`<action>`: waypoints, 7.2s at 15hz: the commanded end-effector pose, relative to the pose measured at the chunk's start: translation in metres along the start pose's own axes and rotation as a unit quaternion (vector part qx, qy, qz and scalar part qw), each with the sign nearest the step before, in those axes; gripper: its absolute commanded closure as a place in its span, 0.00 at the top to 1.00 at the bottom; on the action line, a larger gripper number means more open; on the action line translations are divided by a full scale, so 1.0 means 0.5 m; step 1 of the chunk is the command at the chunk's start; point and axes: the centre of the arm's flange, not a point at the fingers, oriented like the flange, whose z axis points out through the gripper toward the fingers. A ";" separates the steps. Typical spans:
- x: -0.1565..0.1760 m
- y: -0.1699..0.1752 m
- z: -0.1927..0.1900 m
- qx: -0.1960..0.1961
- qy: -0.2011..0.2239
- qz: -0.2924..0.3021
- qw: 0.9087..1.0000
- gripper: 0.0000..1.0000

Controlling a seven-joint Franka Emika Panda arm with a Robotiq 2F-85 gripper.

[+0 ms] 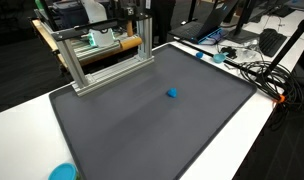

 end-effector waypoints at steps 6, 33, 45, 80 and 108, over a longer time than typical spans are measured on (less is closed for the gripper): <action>0.000 0.000 0.008 0.009 0.003 -0.002 1.000 1.00; -0.006 0.004 0.036 0.006 -0.006 0.001 1.000 0.53; -0.006 -0.001 0.038 0.026 -0.045 -0.085 0.995 0.94; 0.045 -0.033 0.016 0.001 -0.033 -0.024 0.999 0.27; 0.381 0.049 -0.122 -0.020 0.060 0.043 0.997 0.21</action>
